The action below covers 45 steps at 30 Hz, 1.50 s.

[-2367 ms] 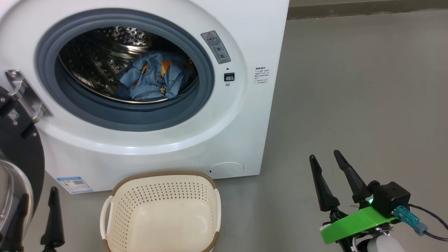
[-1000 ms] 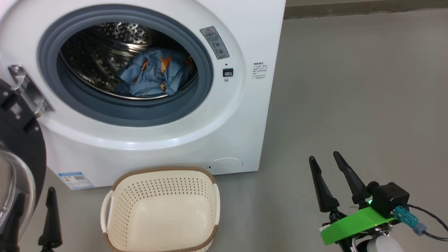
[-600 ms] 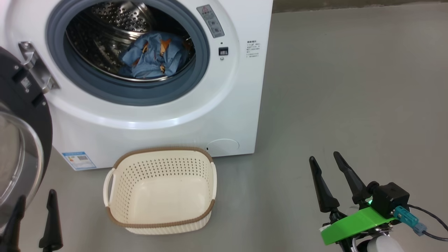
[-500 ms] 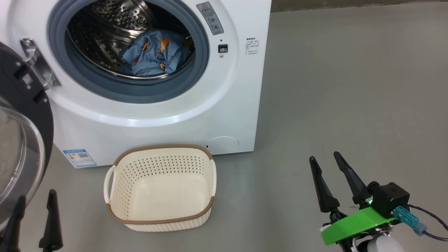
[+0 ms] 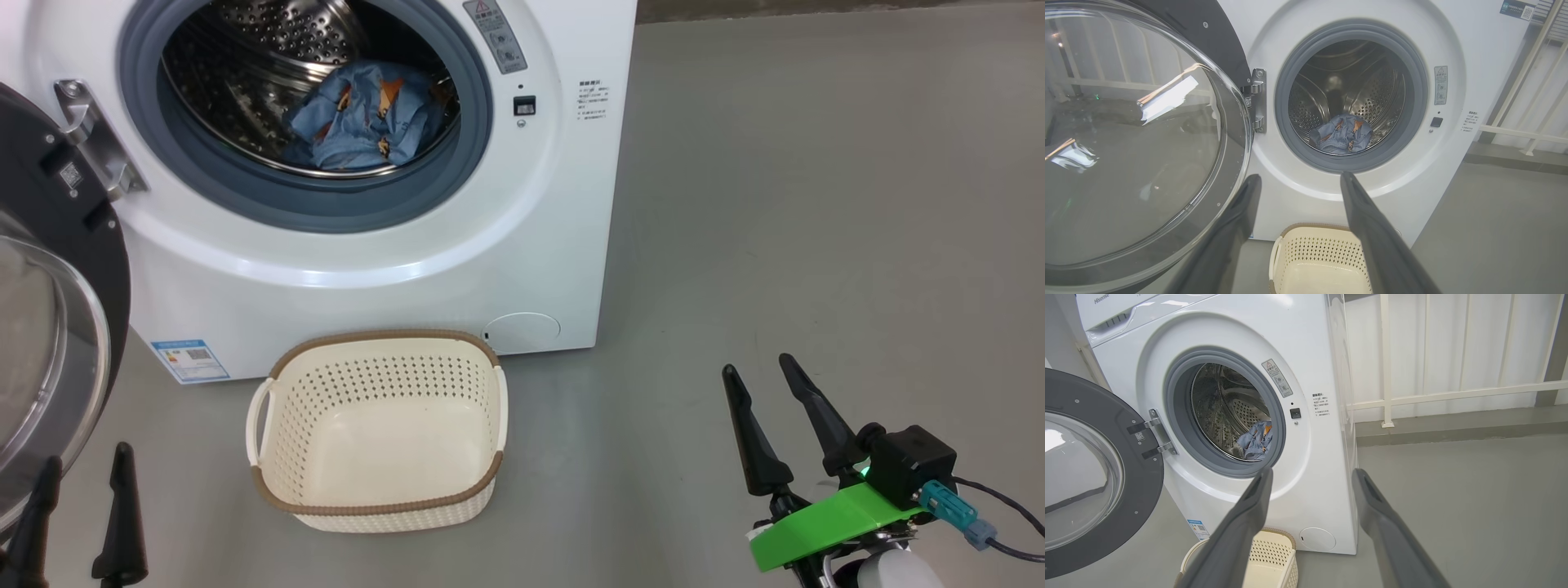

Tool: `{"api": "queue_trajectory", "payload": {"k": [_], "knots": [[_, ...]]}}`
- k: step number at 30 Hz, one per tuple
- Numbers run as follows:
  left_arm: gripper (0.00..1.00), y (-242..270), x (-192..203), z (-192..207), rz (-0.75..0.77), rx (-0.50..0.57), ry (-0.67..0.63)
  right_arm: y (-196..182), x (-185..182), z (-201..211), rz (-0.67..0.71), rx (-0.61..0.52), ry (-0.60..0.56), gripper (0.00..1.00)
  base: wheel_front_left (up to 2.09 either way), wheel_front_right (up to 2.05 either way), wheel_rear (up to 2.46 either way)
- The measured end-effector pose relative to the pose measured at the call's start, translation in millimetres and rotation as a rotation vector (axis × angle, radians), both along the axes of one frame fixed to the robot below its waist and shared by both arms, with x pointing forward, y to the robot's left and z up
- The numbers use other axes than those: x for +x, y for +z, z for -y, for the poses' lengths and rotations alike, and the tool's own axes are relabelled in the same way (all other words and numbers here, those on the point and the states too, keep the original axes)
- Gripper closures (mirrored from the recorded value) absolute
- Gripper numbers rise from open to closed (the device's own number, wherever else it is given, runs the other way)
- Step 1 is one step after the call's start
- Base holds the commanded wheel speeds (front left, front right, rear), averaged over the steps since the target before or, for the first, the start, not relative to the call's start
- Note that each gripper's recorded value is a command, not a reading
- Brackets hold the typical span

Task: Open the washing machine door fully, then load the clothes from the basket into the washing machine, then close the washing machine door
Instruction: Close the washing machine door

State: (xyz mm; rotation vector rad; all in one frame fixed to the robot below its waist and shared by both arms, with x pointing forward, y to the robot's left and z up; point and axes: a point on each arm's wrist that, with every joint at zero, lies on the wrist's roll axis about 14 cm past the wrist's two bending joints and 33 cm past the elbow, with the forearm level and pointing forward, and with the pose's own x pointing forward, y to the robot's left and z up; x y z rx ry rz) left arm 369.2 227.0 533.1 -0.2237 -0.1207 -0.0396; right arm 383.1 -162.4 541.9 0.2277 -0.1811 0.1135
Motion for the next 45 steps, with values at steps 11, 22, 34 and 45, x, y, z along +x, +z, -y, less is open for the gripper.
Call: {"api": "queue_trajectory", "payload": {"k": [11, 22, 34, 45], "knots": [[0.00, 1, -5, -7, 0.002, 0.009, 0.021, 1, 2, -5, 0.002, 0.001, 0.014, 0.00, 0.00, 0.00, 0.00], [0.00, -5, -20, -31, -0.018, 0.013, 0.102, -3, 10, -27, -0.009, 0.001, 0.078, 0.00, 0.00, 0.00, 0.00], [0.00, -12, -52, -68, -0.036, -0.008, 0.250, -9, 22, -68, -0.026, -0.002, 0.195, 0.00, 0.00, 0.00, 0.00], [0.00, -8, -91, -103, -0.026, -0.001, 0.390, -11, 29, -124, -0.035, -0.001, 0.348, 0.00, 0.00, 0.00, 0.00]]}}
